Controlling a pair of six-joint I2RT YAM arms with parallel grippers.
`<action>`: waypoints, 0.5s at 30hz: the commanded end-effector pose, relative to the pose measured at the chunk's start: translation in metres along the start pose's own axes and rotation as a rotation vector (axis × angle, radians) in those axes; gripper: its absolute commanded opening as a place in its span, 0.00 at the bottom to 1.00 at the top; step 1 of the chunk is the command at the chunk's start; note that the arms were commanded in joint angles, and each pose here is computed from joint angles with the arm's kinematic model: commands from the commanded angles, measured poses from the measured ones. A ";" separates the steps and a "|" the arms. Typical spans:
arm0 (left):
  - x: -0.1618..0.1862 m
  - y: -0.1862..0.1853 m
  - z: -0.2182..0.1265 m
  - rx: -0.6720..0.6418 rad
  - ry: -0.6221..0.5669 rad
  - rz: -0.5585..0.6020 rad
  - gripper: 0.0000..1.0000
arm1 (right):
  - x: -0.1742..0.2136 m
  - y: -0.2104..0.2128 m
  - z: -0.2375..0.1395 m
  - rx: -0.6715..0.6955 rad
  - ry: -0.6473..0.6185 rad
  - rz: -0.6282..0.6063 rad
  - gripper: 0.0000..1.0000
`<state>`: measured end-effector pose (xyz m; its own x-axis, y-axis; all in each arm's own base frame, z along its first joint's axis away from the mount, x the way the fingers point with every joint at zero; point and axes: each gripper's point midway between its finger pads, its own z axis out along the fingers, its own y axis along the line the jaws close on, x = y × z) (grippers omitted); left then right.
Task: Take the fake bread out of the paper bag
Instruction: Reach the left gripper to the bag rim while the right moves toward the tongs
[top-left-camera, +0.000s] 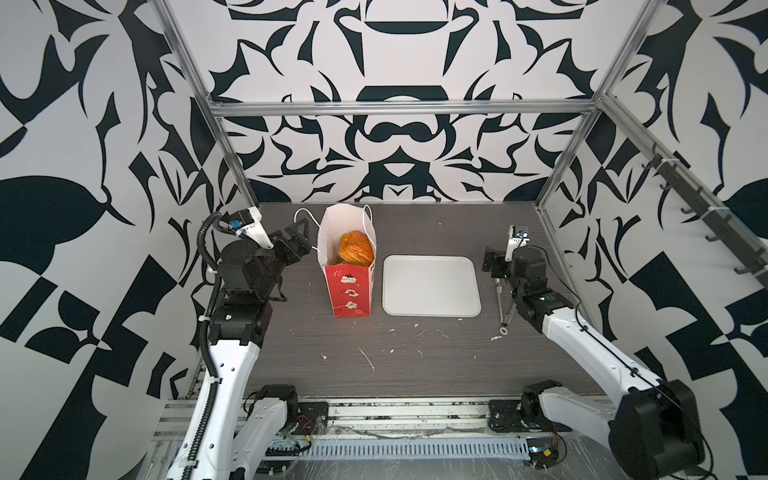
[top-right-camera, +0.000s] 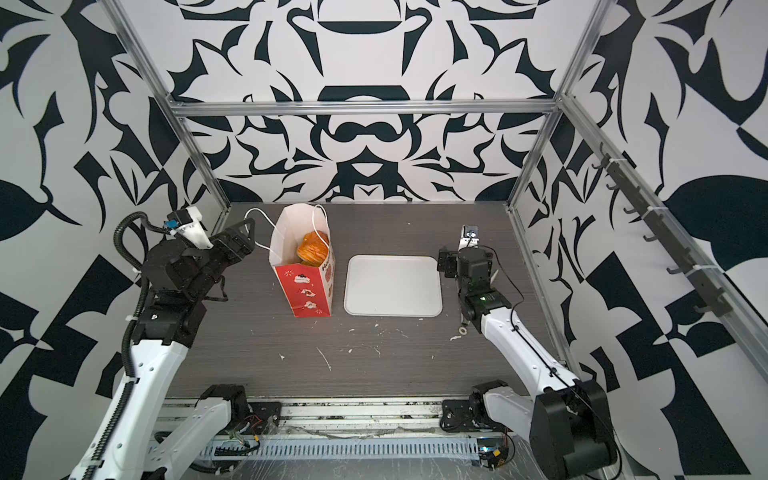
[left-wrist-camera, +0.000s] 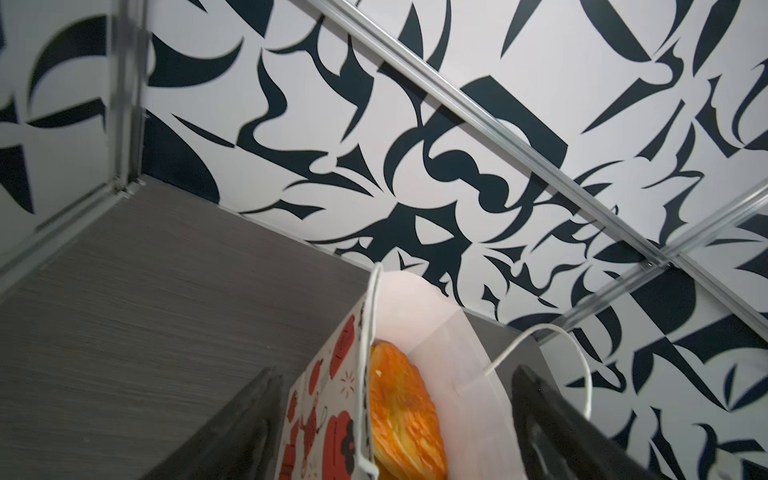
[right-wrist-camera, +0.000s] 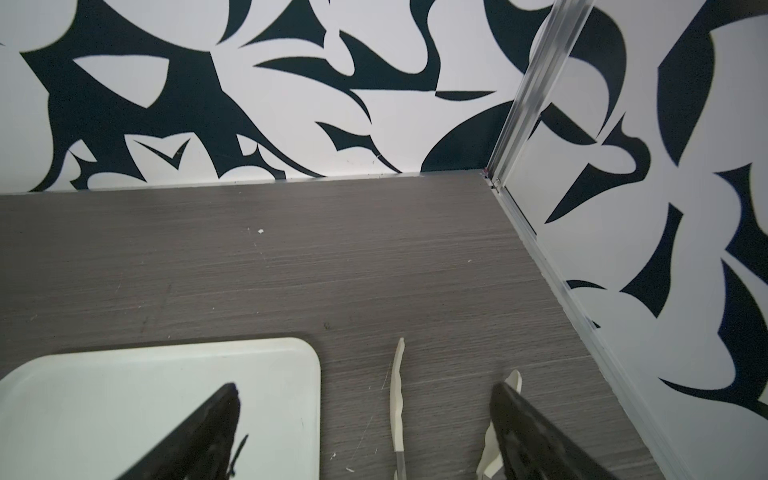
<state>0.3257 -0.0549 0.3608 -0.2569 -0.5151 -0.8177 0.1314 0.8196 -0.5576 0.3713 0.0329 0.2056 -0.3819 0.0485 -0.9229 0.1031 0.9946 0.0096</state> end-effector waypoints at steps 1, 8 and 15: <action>0.025 -0.005 0.006 0.010 0.137 -0.067 0.88 | -0.008 0.007 -0.003 -0.034 -0.027 0.034 0.96; 0.055 0.006 0.027 -0.094 0.248 0.000 0.87 | 0.003 0.007 -0.003 -0.039 -0.007 0.031 0.96; 0.071 0.023 0.044 -0.192 0.277 0.028 0.86 | 0.009 0.010 0.000 -0.057 0.012 0.034 0.96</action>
<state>0.3508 -0.0926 0.2788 -0.5333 -0.4257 -0.7310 0.0109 0.8606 -0.5092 0.3679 0.0389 0.1928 -0.4093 0.0638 -0.9102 0.0760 0.9965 0.0357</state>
